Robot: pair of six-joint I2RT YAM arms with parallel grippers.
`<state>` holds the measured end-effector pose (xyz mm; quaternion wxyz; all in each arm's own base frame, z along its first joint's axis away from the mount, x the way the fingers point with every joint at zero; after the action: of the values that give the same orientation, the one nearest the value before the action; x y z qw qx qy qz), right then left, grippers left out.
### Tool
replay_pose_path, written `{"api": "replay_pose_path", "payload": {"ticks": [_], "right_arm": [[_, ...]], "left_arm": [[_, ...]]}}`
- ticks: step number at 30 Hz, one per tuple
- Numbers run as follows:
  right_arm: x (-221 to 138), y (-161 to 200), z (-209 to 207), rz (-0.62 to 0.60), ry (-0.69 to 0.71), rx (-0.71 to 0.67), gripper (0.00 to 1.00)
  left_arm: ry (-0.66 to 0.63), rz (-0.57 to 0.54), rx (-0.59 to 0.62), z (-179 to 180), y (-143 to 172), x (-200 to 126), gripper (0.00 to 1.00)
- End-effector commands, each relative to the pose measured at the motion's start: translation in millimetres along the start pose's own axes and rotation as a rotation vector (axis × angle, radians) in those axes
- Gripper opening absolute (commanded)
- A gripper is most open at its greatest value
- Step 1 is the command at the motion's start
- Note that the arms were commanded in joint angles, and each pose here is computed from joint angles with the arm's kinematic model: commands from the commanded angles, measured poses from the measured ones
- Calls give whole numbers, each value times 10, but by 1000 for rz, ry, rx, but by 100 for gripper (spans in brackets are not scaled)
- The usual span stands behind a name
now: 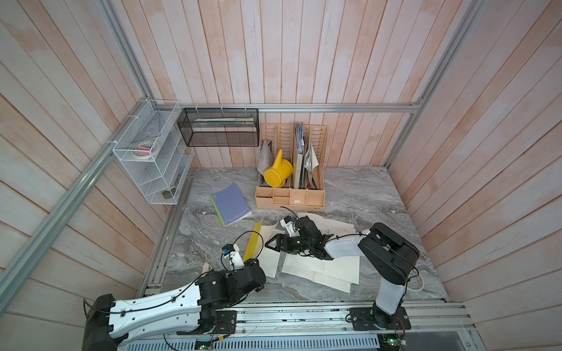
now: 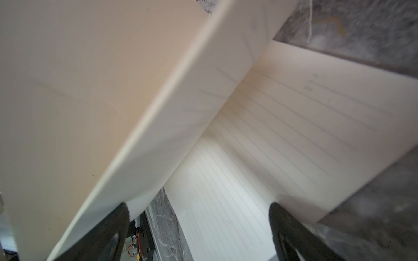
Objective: Close the notebook
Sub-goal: Close the notebook at the center of the board.
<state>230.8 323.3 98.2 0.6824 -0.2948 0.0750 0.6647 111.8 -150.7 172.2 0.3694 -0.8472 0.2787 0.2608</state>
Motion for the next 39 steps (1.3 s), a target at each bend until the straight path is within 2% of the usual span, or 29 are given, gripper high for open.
{"api": "replay_pose_path", "payload": {"ticks": [1, 5, 10, 14, 17, 19, 21, 23, 25, 32, 39], "right_arm": [[50, 185, -235, 68, 93, 55, 98], [47, 187, -242, 76, 104, 49, 98], [43, 184, -244, 76, 109, 47, 98], [36, 179, -241, 76, 111, 46, 98], [36, 178, -235, 81, 116, 43, 98], [30, 167, -220, 80, 115, 37, 98], [28, 152, -204, 79, 116, 32, 98], [23, 133, -180, 78, 120, 23, 98], [10, 114, -161, 76, 130, 12, 98], [-35, 59, -123, 68, 141, -5, 98], [-74, -33, -20, 59, 152, -41, 98]], "left_arm": [[85, 40, 38, -118, 52, 10, 35], [167, 22, 89, -263, -36, -102, 36], [130, -58, 142, -360, -357, -334, 36], [165, -60, 188, -439, -622, -361, 36], [214, -53, 181, -437, -832, -299, 36], [175, -12, 164, -337, -929, -151, 37], [129, 77, 134, -188, -971, 84, 36], [169, 183, 108, -105, -942, 321, 37], [198, 242, 89, -44, -887, 515, 37], [219, 349, 93, 33, -753, 894, 36], [148, 419, 93, 211, -608, 1121, 36]]}}
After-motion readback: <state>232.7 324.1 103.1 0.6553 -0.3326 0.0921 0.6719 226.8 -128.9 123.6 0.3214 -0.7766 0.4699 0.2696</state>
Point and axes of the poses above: each gripper's point midway between its finger pads, its own x axis out along the fingers, its own z axis along the line the jaws close on, y = z × x, the point moved 8 cm from there along -x, back along the fingers, and after that the axes turned 1 degree about -x, right-handed, at the moved point
